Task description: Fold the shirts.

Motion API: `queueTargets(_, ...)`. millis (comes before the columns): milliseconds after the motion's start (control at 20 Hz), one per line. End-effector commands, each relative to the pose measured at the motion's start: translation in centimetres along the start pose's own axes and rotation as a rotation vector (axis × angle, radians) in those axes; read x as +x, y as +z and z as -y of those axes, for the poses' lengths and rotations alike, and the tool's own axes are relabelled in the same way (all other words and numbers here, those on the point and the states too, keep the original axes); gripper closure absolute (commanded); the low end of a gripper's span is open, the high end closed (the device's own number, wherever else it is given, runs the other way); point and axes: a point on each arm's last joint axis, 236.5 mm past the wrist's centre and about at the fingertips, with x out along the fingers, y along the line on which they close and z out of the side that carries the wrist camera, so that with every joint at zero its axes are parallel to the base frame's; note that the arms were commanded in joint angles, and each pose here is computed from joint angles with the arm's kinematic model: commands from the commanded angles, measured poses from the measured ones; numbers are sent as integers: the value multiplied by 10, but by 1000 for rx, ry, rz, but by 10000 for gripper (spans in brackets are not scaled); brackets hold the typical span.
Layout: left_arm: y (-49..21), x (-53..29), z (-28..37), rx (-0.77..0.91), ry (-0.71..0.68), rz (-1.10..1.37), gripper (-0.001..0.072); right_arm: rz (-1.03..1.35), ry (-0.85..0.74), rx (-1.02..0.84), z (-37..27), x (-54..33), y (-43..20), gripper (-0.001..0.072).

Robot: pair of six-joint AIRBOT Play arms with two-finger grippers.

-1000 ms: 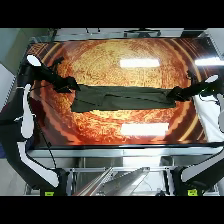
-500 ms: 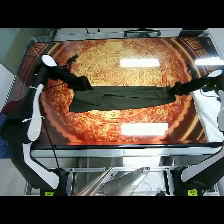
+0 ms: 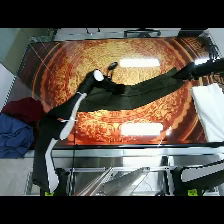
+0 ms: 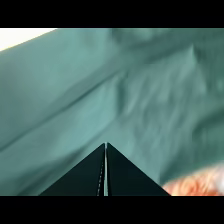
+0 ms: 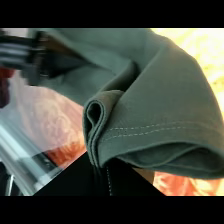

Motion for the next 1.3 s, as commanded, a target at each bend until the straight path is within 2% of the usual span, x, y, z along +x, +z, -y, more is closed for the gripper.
queueTargets(0, 4, 47, 36, -51, -100, 36, 679, 21, 80, -40, -45, -7, 4, 689)
queueTargets(200, 4, 66, 40, -217, -222, 65, 679, 39, 177, -72, -78, 0, 10, 689)
queueTargets(500, 10, 33, 72, -187, -356, 17, 679, 16, 200, -98, -100, 26, 12, 689)
queueTargets(600, 21, -37, 92, -117, -494, 3, 685, 9, 208, -102, -110, 37, 13, 689)
queueTargets(750, 33, -195, 110, 48, -715, 85, 687, 16, 224, -128, -129, 58, 17, 689)
queueTargets(850, 34, -299, 109, 137, -778, 186, 686, 38, 227, -151, -145, 79, 24, 689)
queueTargets(1050, 18, -455, 116, 293, -839, 411, 685, 114, 240, -178, -188, 158, 40, 688)
queueTargets(1250, 1, -522, 118, 415, -767, 571, 685, 197, 201, -131, -216, 316, 24, 681)
